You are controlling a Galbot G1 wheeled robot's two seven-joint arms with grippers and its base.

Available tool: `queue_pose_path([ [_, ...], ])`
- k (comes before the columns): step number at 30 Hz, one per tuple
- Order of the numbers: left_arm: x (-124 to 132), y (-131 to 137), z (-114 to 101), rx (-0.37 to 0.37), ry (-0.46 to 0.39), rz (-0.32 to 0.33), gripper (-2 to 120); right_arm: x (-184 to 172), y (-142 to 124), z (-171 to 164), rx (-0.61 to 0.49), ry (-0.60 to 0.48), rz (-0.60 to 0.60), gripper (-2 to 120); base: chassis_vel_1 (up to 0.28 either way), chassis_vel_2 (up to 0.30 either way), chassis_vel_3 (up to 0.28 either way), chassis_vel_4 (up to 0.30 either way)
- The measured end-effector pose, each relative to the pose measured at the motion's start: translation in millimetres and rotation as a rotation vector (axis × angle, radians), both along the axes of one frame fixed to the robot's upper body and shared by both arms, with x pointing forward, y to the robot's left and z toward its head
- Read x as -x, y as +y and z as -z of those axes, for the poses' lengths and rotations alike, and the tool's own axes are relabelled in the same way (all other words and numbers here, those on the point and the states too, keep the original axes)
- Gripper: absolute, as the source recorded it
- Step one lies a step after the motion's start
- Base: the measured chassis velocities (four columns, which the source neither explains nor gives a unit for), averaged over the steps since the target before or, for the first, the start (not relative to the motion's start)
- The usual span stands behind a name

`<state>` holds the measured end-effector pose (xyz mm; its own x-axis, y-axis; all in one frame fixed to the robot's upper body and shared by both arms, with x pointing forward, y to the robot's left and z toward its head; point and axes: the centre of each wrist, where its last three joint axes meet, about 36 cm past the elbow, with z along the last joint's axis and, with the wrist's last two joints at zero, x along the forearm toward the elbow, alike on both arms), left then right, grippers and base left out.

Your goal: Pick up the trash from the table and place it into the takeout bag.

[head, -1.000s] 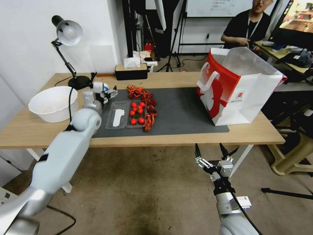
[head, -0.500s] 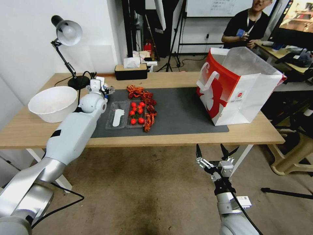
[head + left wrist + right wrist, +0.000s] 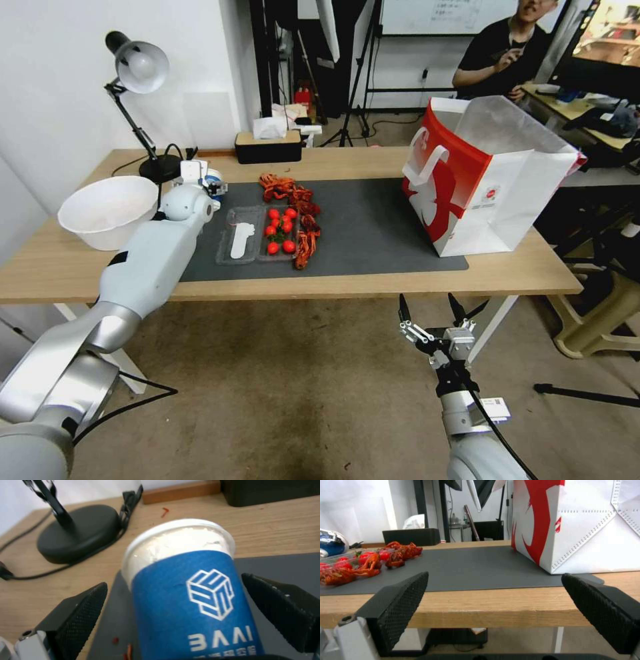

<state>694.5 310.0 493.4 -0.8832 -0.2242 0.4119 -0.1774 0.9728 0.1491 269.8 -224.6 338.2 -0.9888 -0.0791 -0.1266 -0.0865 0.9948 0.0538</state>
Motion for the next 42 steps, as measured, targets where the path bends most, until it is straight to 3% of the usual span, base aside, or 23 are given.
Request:
queue_pose_path([
  [7, -6, 1, -2, 0.09, 0.045, 0.018, 98, 0, 0, 1, 0.0, 0.0, 0.0, 100, 0.0, 0.0, 0.0, 0.0],
  [16, -10, 0, 1, 0.122, 0.051, 0.006, 69, 1, -1, 3, 0.001, 0.003, 0.001, 100, 0.0, 0.0, 0.0, 0.0],
  [19, -8, -2, -3, 0.13, 0.021, 0.014, 54, 2, -2, 5, 0.002, 0.006, 0.002, 100, 0.0, 0.0, 0.0, 0.0],
  [21, -7, -4, -8, 0.143, -0.004, 0.03, 51, 2, -2, 5, 0.002, 0.006, 0.002, 100, 0.0, 0.0, 0.0, 0.0],
  [24, 3, -23, -35, 0.182, -0.124, 0.142, 43, 1, -2, 6, 0.002, 0.007, 0.003, 100, 0.0, 0.0, 0.0, 0.0],
  [25, 3, -23, -35, 0.182, -0.124, 0.142, 43, 1, -2, 6, 0.002, 0.007, 0.003, 100, 0.0, 0.0, 0.0, 0.0],
  [29, 25, -77, -89, 0.258, -0.274, 0.376, 31, 2, 0, 7, -0.003, 0.009, 0.004, 100, 0.0, 0.0, 0.0, 0.0],
  [30, 25, -77, -89, 0.258, -0.274, 0.376, 31, 2, 0, 7, -0.003, 0.009, 0.004, 100, 0.0, 0.0, 0.0, 0.0],
  [33, 40, -125, -133, 0.321, -0.368, 0.548, 23, 2, 2, 7, -0.003, 0.009, 0.003, 100, 0.0, 0.0, 0.0, 0.0],
  [34, 40, -125, -133, 0.321, -0.368, 0.548, 23, 2, 2, 7, -0.003, 0.009, 0.003, 100, 0.0, 0.0, 0.0, 0.0],
  [37, 43, -171, -168, 0.385, -0.437, 0.687, 15, 4, 2, 8, 0.005, 0.011, -0.002, 100, 0.0, 0.0, 0.0, 0.0],
  [38, 43, -171, -168, 0.385, -0.437, 0.687, 15, 4, 2, 8, 0.005, 0.011, -0.002, 100, 0.0, 0.0, 0.0, 0.0],
  [41, 37, -211, -190, 0.42, -0.485, 0.791, 7, 5, 3, 8, 0.007, 0.013, -0.002, 100, 0.0, 0.0, 0.0, 0.0],
  [42, 37, -211, -190, 0.42, -0.485, 0.791, 7, 5, 3, 8, 0.007, 0.013, -0.002, 100, 0.0, 0.0, 0.0, 0.0],
])
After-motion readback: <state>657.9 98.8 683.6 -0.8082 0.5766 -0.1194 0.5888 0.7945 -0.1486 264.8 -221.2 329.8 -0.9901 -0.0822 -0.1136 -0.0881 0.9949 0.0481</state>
